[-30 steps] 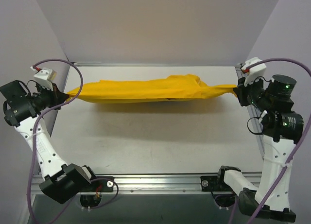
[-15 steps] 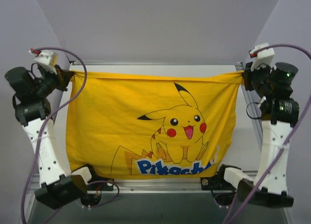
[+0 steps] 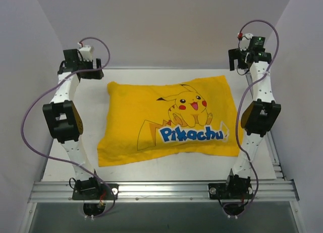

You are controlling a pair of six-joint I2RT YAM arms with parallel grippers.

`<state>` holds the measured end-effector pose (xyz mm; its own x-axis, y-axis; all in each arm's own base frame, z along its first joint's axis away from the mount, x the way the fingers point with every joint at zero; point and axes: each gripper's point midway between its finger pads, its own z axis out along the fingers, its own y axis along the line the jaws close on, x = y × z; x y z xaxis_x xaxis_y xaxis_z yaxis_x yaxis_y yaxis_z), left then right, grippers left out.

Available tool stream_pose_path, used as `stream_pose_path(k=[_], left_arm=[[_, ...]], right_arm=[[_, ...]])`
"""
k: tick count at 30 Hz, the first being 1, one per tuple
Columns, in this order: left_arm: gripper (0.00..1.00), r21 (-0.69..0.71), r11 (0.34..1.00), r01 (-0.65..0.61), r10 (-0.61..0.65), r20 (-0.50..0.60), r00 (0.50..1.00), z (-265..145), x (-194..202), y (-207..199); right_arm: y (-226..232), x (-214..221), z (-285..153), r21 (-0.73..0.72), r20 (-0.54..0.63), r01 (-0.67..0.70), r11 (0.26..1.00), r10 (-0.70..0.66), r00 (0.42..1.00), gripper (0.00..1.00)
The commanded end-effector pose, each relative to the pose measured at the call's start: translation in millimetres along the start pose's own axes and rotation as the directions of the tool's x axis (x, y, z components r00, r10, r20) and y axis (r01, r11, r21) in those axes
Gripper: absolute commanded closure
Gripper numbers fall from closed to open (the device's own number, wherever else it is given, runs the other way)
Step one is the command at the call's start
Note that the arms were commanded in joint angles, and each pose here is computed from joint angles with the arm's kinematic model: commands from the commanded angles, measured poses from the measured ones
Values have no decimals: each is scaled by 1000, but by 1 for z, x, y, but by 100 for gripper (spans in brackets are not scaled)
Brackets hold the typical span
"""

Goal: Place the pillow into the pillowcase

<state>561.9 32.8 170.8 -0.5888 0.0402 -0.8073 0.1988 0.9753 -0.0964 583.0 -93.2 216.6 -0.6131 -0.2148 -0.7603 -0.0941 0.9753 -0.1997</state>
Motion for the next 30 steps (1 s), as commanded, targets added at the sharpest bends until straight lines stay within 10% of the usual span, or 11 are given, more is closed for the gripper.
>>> stream_pose_path(k=[1, 11, 18, 23, 30], left_arm=[[2, -179, 983, 34, -16, 101, 995, -69, -62, 40], [2, 278, 933, -229, 258, -73, 964, -150, 58, -123], [3, 466, 850, -244, 401, -273, 874, -209, 195, -222], [3, 396, 883, -252, 418, -421, 805, -187, 220, -217], [2, 312, 934, -174, 348, -687, 637, -127, 274, -185]], right_arm=[[-13, 14, -72, 33, -78, -18, 999, 20, 997, 0], [121, 141, -198, -425, -189, 157, 892, -257, 948, 0], [185, 256, -243, -573, -335, 276, 772, -528, 781, 0], [202, 315, -230, -615, -480, 236, 752, -595, 645, 0], [228, 288, -169, -580, -520, 162, 798, -516, 681, 0]])
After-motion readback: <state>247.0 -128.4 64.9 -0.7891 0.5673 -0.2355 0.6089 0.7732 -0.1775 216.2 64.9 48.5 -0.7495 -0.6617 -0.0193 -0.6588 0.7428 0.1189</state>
